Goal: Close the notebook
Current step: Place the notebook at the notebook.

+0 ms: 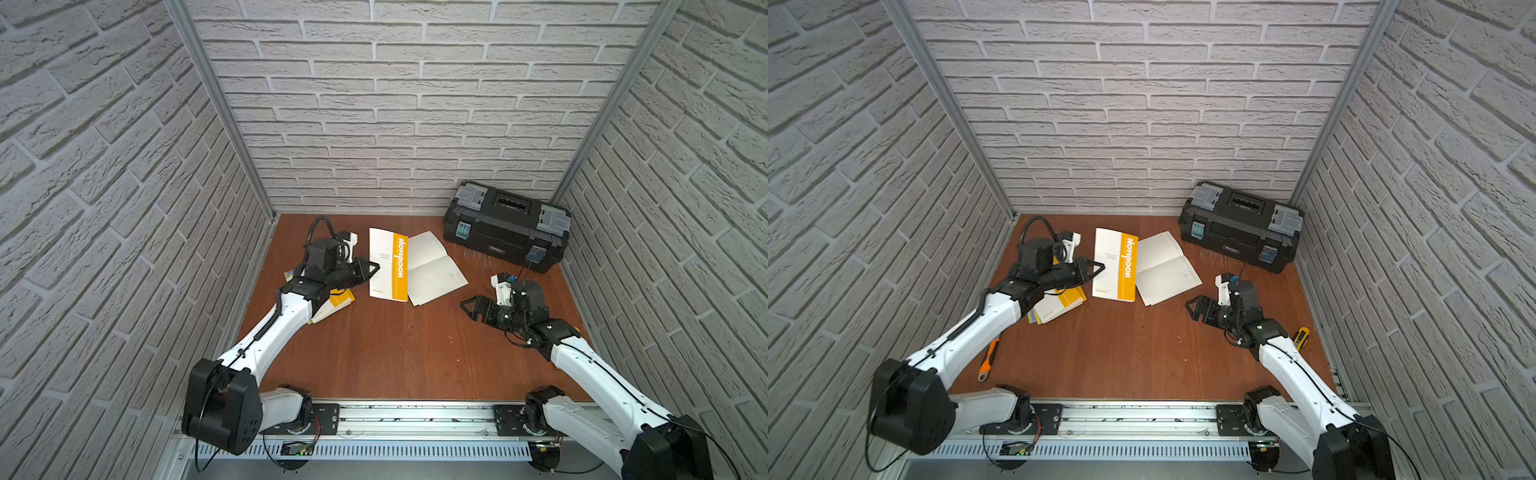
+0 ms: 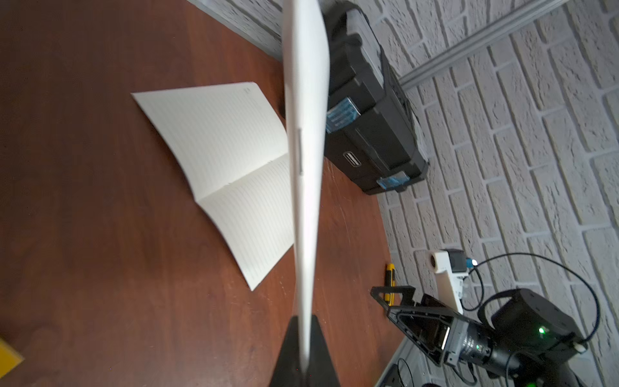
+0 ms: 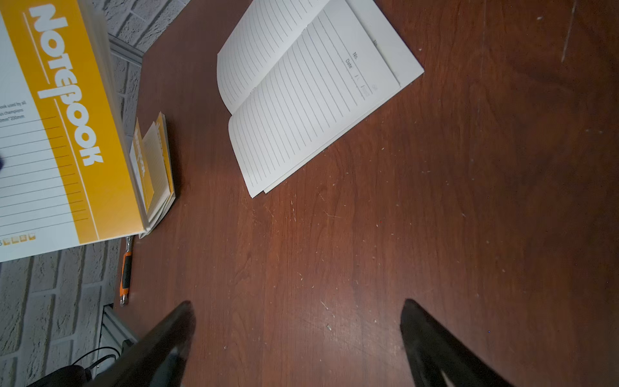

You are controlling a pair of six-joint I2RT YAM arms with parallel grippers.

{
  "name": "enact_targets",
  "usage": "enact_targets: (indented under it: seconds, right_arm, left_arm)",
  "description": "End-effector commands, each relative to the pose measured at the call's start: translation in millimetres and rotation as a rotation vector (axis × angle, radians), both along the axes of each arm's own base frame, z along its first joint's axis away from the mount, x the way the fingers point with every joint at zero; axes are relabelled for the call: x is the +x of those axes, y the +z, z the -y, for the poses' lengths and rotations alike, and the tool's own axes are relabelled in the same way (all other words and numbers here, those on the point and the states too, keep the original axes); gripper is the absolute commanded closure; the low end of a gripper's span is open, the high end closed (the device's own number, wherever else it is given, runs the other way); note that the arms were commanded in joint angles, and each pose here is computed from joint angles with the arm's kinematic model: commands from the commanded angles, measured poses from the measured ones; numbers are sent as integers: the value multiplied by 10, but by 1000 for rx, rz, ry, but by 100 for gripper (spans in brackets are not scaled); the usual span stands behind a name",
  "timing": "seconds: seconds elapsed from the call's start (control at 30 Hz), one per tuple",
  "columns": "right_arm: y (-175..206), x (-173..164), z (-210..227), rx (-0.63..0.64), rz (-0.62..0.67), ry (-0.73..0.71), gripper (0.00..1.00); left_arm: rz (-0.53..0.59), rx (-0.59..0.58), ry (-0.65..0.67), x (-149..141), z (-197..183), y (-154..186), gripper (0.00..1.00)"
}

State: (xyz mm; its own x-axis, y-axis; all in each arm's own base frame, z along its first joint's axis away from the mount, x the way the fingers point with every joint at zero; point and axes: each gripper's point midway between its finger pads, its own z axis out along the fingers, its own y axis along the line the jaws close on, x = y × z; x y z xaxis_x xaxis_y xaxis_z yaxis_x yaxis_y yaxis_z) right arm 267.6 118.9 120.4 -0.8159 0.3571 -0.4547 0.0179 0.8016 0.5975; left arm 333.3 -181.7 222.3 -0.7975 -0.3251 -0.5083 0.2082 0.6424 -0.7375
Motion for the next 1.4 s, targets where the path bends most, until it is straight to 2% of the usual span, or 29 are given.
enact_targets:
  seconds: [0.0,0.13,0.43,0.73,1.0,1.37]
  right_arm:
    - [136,114,-82,36,67,24,5]
    - [114,132,-106,41,63,35,5]
    - [2,124,-164,62,42,63,5]
    - [-111,80,-173,73,31,66,5]
    - [-142,69,-202,86,26,81,5]
    - [-218,32,-209,89,16,89,5]
  left_arm:
    - [-2,9,46,-50,-313,-26,100]
    - [1,-18,157,12,-702,-19,100]
    - [4,-78,297,89,-1182,-28,100]
    - [-25,-258,332,169,-1455,-109,100]
    - [-53,-290,386,222,-1689,-306,100]
    - [-136,-295,440,218,-1794,-713,100]
